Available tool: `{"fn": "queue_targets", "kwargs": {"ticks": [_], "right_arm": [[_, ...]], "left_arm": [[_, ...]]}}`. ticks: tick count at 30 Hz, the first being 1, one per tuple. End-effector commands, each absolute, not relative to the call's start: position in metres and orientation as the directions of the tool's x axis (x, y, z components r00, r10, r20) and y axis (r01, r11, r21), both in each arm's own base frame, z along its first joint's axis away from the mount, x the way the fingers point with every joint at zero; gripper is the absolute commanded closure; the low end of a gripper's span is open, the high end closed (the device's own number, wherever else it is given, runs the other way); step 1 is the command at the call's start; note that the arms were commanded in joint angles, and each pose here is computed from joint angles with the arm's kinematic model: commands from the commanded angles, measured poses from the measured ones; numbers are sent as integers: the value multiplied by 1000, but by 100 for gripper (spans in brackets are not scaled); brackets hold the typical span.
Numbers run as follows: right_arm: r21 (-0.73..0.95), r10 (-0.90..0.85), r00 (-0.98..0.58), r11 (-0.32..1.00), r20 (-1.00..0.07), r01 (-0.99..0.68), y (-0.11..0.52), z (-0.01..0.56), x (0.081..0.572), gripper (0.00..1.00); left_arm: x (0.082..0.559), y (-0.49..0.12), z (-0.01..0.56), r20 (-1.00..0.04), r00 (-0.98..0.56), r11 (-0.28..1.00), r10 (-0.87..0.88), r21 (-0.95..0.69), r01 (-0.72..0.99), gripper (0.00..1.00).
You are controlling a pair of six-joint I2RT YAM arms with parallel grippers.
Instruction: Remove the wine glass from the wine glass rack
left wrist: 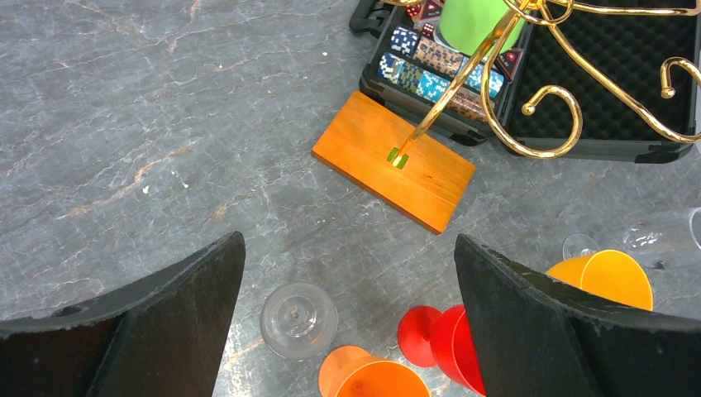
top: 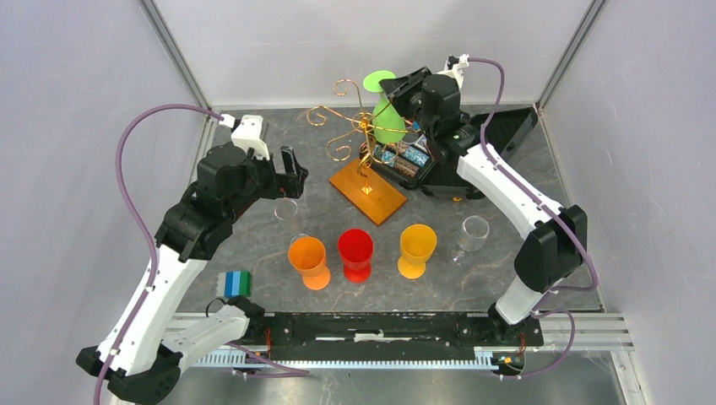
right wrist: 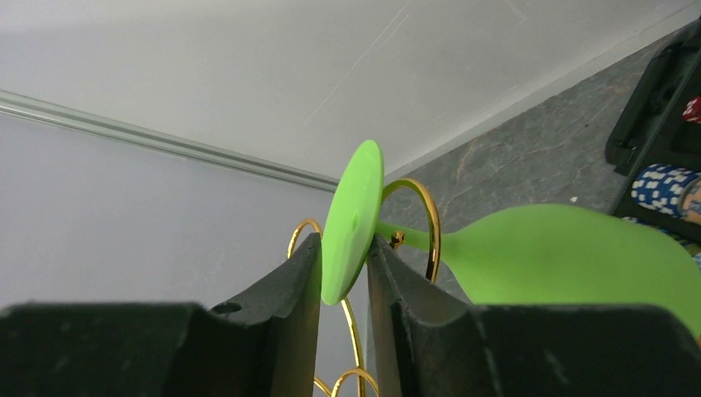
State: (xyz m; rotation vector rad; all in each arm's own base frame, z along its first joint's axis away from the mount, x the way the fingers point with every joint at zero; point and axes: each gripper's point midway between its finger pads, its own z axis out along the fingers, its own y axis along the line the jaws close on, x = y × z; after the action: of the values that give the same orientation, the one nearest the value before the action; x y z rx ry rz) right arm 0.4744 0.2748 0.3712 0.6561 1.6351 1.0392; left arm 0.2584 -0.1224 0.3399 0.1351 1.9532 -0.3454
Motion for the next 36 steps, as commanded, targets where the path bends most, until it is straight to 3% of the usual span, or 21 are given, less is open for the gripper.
{"fn": "queue_targets", "kwargs": {"ticks": [1, 5, 22, 36], "right_arm": [[904, 855, -306, 423, -419, -57, 273, 373, 473, 80], [900, 863, -264, 431, -431, -60, 263, 381, 470, 100], [891, 881, -151, 424, -448, -163, 239, 425, 453, 100], [903, 870, -255, 381, -423, -198, 257, 413, 427, 100]], "left_arm": [[261, -119, 351, -936, -345, 954, -63, -158, 253, 0], [261, -119, 352, -937, -342, 954, -65, -159, 254, 0], [260, -120, 352, -936, -344, 953, -70, -164, 255, 0], [262, -120, 353, -938, -338, 953, -71, -164, 255, 0]]}}
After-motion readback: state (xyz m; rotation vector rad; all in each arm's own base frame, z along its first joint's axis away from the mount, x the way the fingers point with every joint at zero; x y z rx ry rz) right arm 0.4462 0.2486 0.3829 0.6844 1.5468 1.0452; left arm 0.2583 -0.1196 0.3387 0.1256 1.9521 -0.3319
